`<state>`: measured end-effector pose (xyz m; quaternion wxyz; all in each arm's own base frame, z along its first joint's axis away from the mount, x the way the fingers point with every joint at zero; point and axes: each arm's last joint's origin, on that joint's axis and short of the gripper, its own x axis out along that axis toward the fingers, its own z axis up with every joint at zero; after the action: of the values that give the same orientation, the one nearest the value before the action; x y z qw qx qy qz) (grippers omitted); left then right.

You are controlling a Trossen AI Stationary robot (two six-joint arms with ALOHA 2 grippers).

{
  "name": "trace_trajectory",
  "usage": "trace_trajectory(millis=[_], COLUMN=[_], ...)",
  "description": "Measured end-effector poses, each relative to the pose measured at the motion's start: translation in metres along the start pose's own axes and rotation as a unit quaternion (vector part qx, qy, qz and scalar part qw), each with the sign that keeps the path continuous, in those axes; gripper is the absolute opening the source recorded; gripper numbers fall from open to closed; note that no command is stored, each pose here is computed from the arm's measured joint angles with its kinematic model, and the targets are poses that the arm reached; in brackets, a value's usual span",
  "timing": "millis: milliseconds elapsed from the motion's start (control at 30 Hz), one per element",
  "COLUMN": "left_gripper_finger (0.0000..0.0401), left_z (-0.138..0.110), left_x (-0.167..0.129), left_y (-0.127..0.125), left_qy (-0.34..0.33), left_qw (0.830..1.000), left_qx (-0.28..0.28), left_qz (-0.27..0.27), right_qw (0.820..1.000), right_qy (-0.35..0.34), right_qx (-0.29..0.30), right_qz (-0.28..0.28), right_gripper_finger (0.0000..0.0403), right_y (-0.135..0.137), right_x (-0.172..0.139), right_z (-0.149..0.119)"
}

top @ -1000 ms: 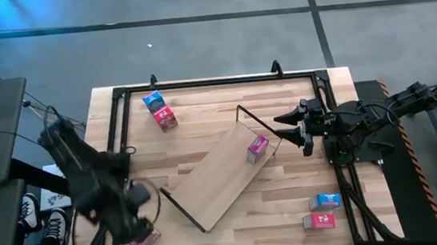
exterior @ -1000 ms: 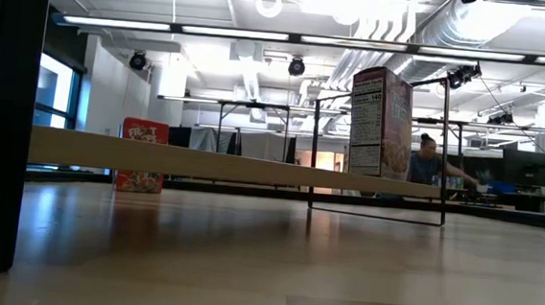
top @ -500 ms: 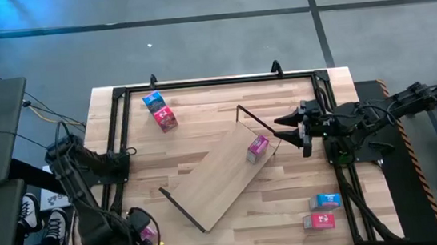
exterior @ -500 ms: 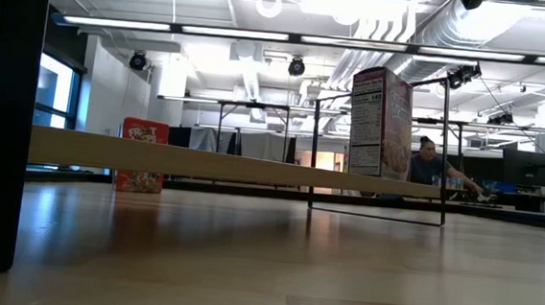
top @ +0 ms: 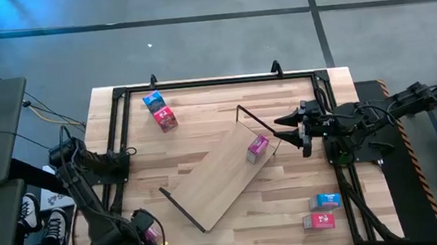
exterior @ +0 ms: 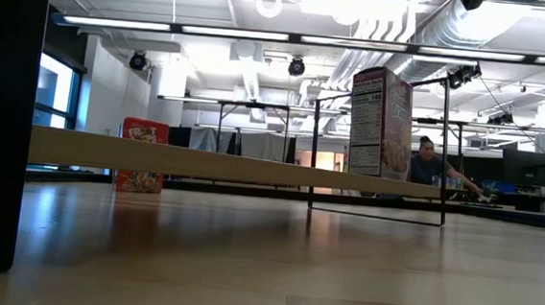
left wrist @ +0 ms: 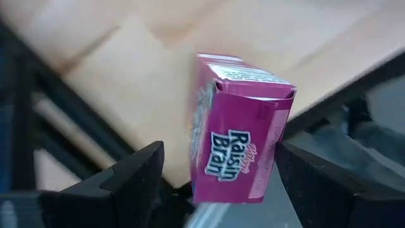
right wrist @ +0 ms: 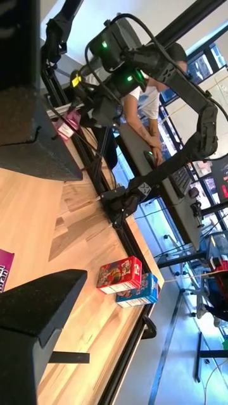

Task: Stack cereal on shelf
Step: Put the purple cereal box on the shelf aligned with the other purple cereal box

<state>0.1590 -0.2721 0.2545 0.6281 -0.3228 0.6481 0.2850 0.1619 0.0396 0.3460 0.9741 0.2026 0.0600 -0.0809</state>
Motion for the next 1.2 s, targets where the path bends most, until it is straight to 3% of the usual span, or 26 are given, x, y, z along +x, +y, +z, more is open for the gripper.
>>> trace_trajectory(millis=[300, 900, 1067, 1200], left_gripper_finger=[0.0294, 0.0294, 0.0284, 0.0229], left_z=[0.004, 0.012, 0.011, 0.005], left_x=[0.017, 0.009, 0.005, 0.011], left_y=[0.005, 0.016, 0.014, 0.006], left_qy=[-0.012, 0.007, 0.033, 0.085], left_qw=[1.0, 0.997, 0.994, 0.976], left_qx=[-0.006, 0.025, 0.09, 0.198], left_qz=[0.024, 0.069, 0.043, 0.019], right_qw=[1.0, 1.0, 1.0, 1.0], right_qy=[0.0, 0.0, 0.001, 0.008], right_qx=[-0.003, -0.001, 0.008, 0.006], right_qz=[-0.01, -0.01, -0.01, -0.014], right_gripper_finger=[0.0234, 0.0234, 0.0234, 0.0234], right_y=[-0.001, -0.001, -0.001, -0.002], right_x=[0.0, 0.0, 0.0, 0.0], right_z=[-0.001, -0.001, -0.001, -0.002])
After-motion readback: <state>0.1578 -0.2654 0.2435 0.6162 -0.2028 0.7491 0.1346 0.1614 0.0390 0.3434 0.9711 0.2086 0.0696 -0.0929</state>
